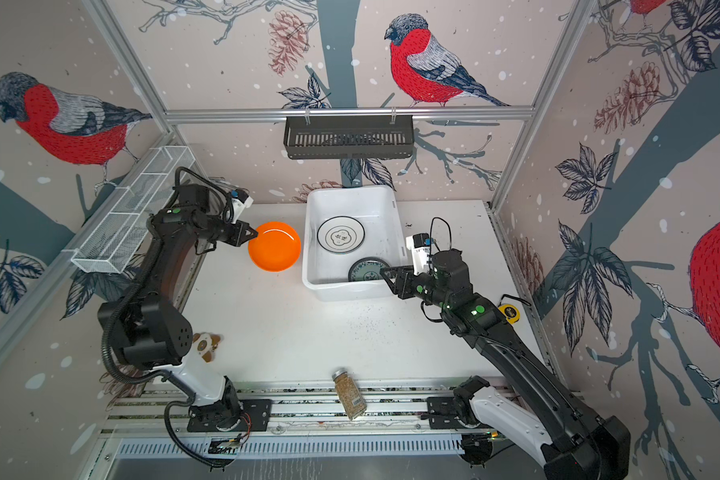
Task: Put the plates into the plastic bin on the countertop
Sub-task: 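Lift the orange plate with left gripper and carry it over the bin, then lower the orange plate onto the patterned plate stack in the bin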
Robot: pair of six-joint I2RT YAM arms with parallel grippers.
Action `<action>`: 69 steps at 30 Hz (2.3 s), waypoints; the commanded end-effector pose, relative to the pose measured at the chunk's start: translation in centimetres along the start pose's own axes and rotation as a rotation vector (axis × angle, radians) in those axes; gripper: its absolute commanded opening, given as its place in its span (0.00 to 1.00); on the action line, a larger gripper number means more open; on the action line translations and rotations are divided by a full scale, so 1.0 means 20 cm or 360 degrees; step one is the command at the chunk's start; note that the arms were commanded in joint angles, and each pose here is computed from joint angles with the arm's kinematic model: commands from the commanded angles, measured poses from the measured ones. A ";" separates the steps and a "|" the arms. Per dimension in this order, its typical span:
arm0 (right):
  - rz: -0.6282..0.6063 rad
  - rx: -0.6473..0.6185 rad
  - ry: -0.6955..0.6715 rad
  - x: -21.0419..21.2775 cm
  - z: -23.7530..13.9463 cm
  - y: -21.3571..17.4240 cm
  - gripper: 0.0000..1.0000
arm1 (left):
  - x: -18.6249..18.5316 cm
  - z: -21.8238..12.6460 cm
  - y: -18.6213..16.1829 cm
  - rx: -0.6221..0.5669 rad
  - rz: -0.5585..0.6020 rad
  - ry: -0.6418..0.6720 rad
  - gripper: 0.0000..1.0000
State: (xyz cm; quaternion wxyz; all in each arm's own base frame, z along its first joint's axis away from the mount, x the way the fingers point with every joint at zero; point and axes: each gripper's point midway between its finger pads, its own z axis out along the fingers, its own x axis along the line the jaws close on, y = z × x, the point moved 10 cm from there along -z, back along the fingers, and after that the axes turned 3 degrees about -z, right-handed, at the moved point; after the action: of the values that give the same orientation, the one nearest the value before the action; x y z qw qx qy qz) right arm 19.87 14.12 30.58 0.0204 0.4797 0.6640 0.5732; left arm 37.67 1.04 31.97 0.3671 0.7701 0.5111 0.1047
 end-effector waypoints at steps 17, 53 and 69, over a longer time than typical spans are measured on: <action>-0.0045 0.0062 -0.0028 0.03 0.00 0.10 0.44 | -0.48 0.06 0.45 -0.0187 0.0192 -0.0156 0.00; 0.0499 0.0074 -0.0437 -0.47 0.01 0.60 0.42 | -0.74 0.92 0.33 0.0074 0.0350 -0.0486 0.00; 0.0646 0.0056 -0.0535 -0.51 -0.06 0.61 0.42 | -0.89 1.20 0.19 0.0264 0.0381 -0.0705 0.00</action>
State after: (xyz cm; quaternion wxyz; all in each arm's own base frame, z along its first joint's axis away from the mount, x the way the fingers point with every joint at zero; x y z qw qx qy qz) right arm 32.26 5.27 34.94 0.0057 0.6856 0.5576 0.4681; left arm 45.21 -25.56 21.01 0.3744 0.8588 0.3456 -0.0530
